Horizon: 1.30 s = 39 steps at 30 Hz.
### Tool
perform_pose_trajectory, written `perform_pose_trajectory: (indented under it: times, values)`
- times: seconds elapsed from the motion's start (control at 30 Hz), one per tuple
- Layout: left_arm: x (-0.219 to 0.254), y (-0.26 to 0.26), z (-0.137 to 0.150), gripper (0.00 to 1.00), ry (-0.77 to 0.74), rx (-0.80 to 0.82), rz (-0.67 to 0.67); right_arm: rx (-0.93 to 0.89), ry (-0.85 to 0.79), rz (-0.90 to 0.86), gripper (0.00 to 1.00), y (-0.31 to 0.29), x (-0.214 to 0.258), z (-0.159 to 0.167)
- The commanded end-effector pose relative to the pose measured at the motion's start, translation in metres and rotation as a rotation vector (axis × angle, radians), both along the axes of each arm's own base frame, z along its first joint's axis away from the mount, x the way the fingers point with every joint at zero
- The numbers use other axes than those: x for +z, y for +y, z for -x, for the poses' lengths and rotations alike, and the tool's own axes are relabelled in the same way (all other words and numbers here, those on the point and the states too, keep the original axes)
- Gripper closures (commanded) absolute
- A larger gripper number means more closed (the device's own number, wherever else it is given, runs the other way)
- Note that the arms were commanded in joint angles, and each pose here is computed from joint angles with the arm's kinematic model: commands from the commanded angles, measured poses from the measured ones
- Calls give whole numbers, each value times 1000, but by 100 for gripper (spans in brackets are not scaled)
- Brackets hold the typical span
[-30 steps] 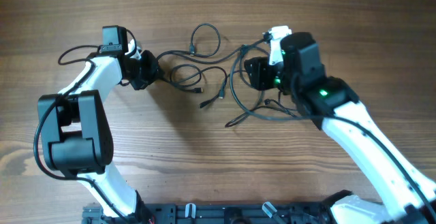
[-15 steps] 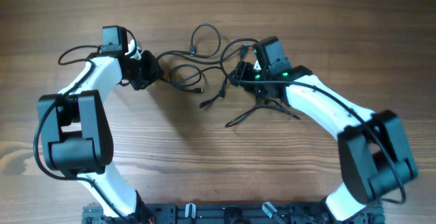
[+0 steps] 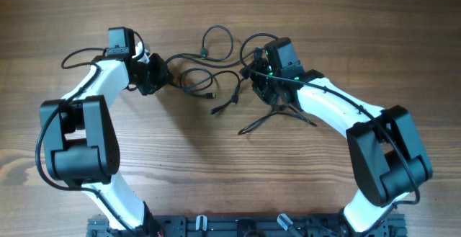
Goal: Untangle cables
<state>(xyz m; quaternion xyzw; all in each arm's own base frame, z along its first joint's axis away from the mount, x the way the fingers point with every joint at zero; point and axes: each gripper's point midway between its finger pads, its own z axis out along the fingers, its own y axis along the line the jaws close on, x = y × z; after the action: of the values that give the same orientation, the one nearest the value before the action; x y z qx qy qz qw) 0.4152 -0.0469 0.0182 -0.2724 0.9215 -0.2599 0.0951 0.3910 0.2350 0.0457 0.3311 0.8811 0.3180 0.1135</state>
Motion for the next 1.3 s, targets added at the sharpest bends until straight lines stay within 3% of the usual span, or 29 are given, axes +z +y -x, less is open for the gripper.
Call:
perform_pose_trajectory:
  times: [0.0, 0.5, 0.8, 0.87, 0.9, 0.93, 0.97, 1.27]
  values:
    - [9, 4, -6, 91, -26, 10, -14, -93, 23, -18, 33, 2, -3, -7]
    - [9, 4, -6, 92, -26, 10, -15, -167, -23, 59, 37, 0, -7, -12]
    - [9, 4, -6, 92, -26, 10, -15, -142, -15, 66, 40, 14, -41, -13]
    - [9, 4, -6, 92, -26, 10, -14, -141, -12, 72, 45, 14, -48, -14]
    - [9, 4, -6, 92, -26, 10, -14, -148, -16, 87, 65, 12, -49, -14]
    - [9, 4, -6, 92, -26, 10, -14, -155, -26, 99, 91, 9, -49, -16]
    - [9, 4, -6, 92, -26, 10, -14, -163, -46, 98, 96, 8, -45, -20]
    - [9, 4, -6, 92, -27, 10, -14, -84, -282, -109, 96, 46, 14, -56]
